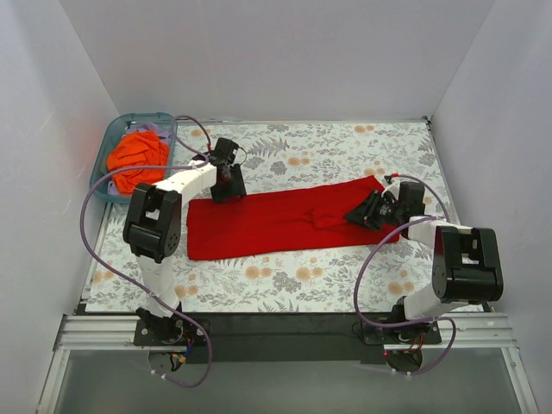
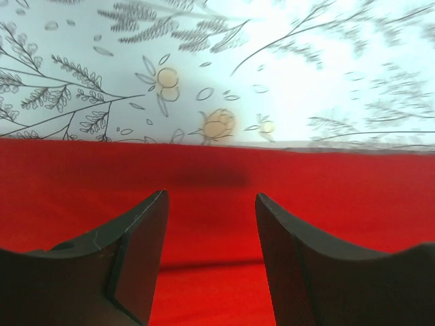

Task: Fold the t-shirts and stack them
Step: Fold the tshirt

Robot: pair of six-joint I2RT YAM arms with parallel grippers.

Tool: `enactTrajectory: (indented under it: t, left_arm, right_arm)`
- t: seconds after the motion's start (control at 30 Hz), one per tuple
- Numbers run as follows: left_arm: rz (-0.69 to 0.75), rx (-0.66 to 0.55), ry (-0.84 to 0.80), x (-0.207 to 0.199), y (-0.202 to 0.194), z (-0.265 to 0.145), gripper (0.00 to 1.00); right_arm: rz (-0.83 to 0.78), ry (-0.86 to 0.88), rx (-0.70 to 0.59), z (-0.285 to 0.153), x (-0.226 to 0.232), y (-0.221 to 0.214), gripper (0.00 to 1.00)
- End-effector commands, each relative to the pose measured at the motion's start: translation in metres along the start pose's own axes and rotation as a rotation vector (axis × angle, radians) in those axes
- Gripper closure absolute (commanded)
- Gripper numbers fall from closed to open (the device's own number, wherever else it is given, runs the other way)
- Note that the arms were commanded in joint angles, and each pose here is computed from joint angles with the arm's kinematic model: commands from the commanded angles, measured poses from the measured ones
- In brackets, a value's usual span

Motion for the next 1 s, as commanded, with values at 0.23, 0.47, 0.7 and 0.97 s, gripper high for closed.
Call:
enactTrajectory:
  t: [0.23, 0.47, 0.7, 0.97]
  left_arm:
    - [-0.005, 0.211, 0.041, 0.027, -0.057, 0.003, 0.48]
    - [-0.124, 0.459, -0.029, 0.039, -0.135, -0.036, 0.51]
    - [-0.065, 0.711, -0.217, -0.016, -0.224, -0.088, 0.52]
    - [-0.07, 0.679, -0.302, -0.04, -0.218, -0.105, 0.48]
  right_arm:
    - [0.041, -0.137, 0.028, 0.026, -0.049, 0.009, 0.63]
    - [0.003, -0.096, 0.025, 0.078, -0.061, 0.072, 0.63]
    - [-0.08, 0.042, 0.036, 0.145, -0.041, 0.137, 0.62]
    - [-0.171, 0.118, 0.057, 0.175, -0.001, 0.157, 0.59]
Point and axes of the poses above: each gripper's point midway between its finger pads, its own z axis out along the fingers, its own x axis along the line the jaws close on, y = z × x, the point moved 6 cm from there along -z, back along the fingers, and after that the axes turned 5 degrees about -z, right-handed, at the moved point
